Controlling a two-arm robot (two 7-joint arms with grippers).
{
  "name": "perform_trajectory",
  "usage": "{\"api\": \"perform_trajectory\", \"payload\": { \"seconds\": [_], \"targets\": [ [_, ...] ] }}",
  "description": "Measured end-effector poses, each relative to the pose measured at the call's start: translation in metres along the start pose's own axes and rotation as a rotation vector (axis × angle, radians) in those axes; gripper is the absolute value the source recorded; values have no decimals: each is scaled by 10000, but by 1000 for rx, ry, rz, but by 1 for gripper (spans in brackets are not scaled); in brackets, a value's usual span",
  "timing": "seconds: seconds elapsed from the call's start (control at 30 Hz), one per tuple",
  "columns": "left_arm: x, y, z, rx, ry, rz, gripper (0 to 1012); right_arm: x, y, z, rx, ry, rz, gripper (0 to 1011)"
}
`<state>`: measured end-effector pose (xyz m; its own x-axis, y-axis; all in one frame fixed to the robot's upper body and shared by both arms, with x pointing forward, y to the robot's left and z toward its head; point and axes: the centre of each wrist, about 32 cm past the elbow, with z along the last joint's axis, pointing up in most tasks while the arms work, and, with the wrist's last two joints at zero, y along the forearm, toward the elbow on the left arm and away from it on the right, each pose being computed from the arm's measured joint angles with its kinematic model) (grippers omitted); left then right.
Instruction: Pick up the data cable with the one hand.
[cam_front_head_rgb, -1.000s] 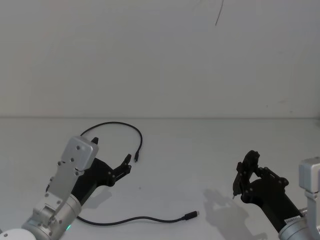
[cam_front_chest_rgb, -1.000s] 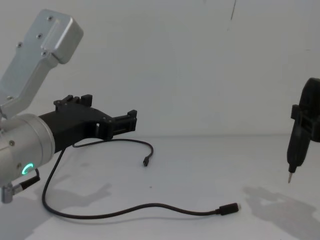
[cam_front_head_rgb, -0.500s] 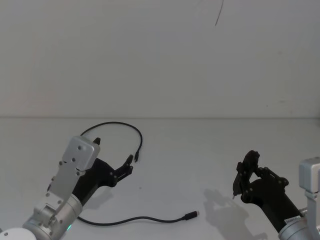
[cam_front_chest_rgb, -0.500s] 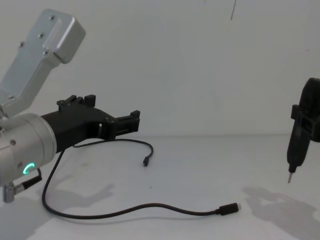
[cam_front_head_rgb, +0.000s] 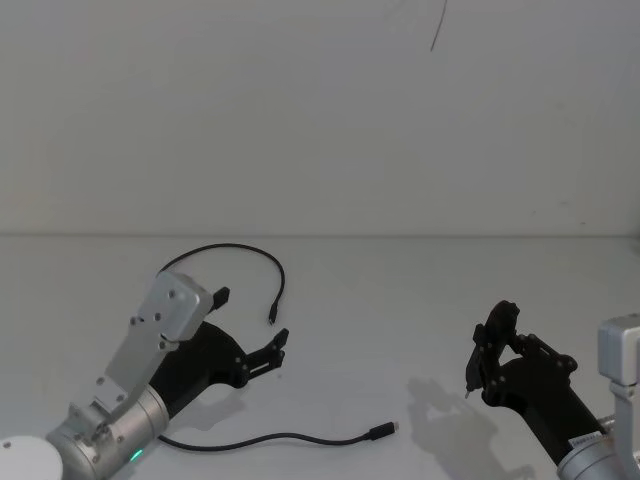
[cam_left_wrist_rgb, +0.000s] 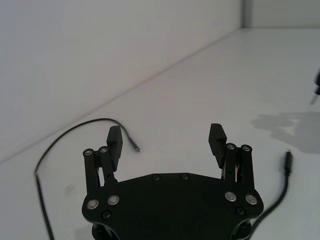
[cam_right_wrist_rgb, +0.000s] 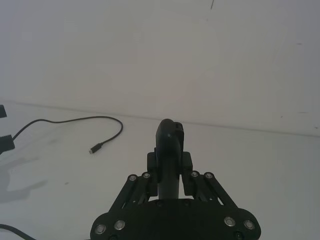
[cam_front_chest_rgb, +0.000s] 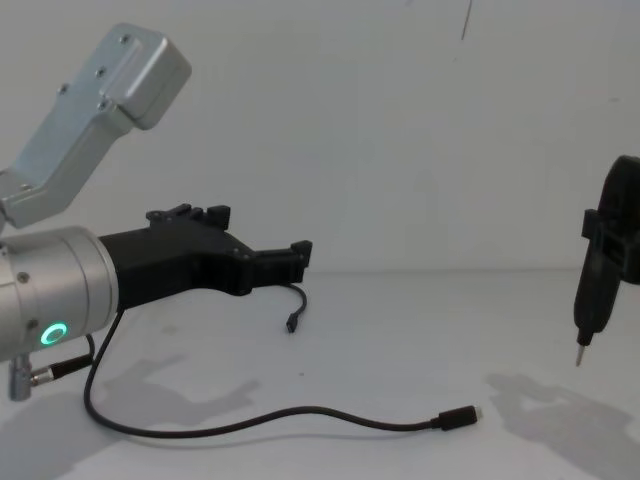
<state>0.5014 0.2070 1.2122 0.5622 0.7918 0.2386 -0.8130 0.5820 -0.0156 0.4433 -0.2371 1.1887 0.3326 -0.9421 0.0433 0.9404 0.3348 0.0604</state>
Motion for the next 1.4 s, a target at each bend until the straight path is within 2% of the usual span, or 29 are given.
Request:
{"api": "perform_trajectory", "payload": {
  "seconds": [0.07,0.1,0.23,0.27,0.4,0.43,0.5,0.53,0.63,0.73,1.03,1.07,1.27,1.4],
  "targets": [
    [50,-1,12,10,7,-48,1002,0,0,0,0,0,0,263],
    [50,-1,12,10,7,-48,1002,0,0,0,0,0,0,263],
    [143,-3,32,28,18,-120,1002,0,0,0,0,0,0,263],
    [182,-3,41,35,21,-143,1002,0,0,0,0,0,0,263],
    [250,-6,57,51,34,-196,1002,0,0,0,0,0,0,263],
    [290,-10,68,62,41,-224,1001,0,0,0,0,0,0,263],
    [326,-13,79,72,48,-249,1002,0,0,0,0,0,0,263],
    [368,-16,93,83,53,-271,1002,0,0,0,0,0,0,263],
    [420,-22,111,104,66,-307,1001,0,0,0,0,0,0,263],
    [516,-32,144,144,84,-358,1001,0,0,0,0,0,0,263],
    [698,-74,200,223,106,-453,1002,0,0,0,0,0,0,263],
    [698,-74,200,223,106,-453,1001,0,0,0,0,0,0,263],
    [790,-125,211,266,104,-513,1002,0,0,0,0,0,0,263],
    [821,-155,209,280,99,-537,1002,0,0,0,0,0,0,263]
  ]
}}
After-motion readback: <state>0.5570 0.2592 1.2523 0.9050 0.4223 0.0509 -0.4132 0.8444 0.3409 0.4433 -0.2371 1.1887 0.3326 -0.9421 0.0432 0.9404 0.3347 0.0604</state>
